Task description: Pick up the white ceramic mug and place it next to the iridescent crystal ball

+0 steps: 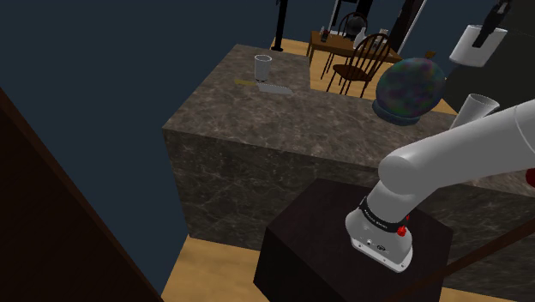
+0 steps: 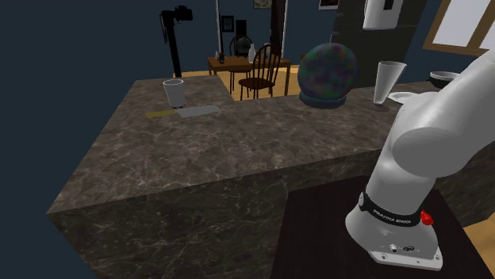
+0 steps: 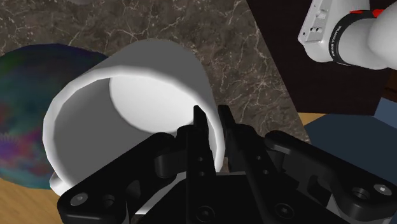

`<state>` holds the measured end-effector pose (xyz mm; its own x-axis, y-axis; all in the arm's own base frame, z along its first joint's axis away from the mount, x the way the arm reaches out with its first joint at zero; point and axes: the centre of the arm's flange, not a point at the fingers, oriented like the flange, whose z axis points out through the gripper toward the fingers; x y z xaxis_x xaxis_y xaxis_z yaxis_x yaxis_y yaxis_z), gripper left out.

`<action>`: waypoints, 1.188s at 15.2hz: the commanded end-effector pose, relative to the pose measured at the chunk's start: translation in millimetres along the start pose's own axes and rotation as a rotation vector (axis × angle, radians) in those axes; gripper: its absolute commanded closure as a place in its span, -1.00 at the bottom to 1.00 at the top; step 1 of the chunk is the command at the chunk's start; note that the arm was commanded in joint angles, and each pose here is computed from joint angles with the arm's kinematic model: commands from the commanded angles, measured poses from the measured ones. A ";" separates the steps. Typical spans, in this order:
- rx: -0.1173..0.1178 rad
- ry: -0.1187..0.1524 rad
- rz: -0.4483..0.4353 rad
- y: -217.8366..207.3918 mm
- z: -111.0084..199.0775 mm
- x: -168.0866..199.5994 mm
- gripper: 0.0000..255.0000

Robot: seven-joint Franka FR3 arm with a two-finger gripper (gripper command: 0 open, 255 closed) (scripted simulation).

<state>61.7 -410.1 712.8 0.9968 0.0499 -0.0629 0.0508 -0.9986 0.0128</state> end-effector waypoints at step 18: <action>-0.001 0.000 -0.002 74.6 56.0 -106.8 1.00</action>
<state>-44.2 -491.1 669.6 0.9967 0.0515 -0.0633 0.0523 -0.9986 0.0124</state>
